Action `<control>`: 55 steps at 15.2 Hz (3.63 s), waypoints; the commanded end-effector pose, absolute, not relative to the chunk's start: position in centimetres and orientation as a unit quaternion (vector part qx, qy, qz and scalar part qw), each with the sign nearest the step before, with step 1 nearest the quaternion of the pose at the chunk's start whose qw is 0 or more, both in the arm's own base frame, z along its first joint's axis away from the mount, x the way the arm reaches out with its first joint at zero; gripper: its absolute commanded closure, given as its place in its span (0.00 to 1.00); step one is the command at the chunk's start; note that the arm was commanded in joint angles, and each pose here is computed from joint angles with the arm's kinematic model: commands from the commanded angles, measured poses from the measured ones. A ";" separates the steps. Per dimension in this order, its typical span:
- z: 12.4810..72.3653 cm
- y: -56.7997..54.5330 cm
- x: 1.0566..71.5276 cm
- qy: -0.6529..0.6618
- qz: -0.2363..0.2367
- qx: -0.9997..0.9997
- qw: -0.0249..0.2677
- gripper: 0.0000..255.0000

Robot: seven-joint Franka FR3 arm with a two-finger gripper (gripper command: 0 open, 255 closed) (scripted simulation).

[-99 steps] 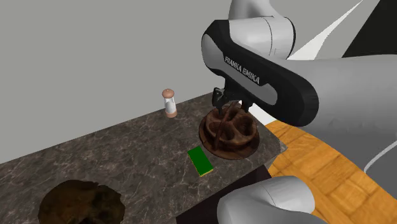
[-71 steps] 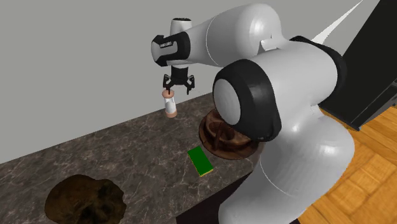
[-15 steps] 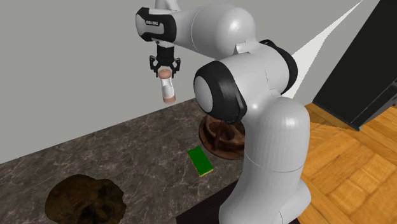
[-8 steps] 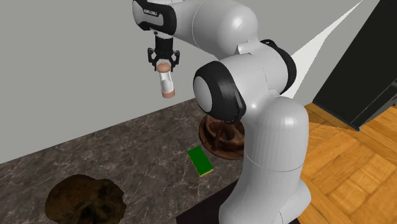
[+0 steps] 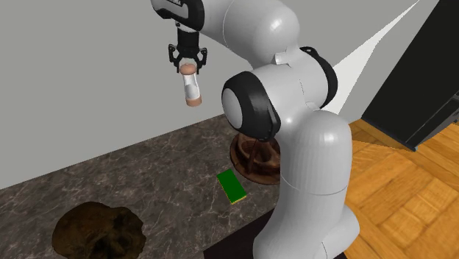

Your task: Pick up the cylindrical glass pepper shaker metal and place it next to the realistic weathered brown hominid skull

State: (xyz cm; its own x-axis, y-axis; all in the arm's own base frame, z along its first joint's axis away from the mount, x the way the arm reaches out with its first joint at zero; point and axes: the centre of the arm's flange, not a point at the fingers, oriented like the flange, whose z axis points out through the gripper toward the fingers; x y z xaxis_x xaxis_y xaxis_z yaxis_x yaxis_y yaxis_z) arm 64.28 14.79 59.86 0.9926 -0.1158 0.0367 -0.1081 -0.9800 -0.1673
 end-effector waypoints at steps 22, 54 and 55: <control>65.7 23.1 50.8 0.056 -0.023 -0.995 0.083 1.00; 60.5 37.9 26.4 0.056 -0.023 -0.995 0.083 1.00; 60.0 37.9 26.4 0.056 -0.023 -0.995 0.083 1.00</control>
State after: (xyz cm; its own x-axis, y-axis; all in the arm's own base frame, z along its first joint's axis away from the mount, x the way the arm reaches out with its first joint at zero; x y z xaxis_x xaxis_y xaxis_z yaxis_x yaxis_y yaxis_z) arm 26.42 38.05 60.43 0.9926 -0.1156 0.0362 -0.1081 -0.9801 -0.1667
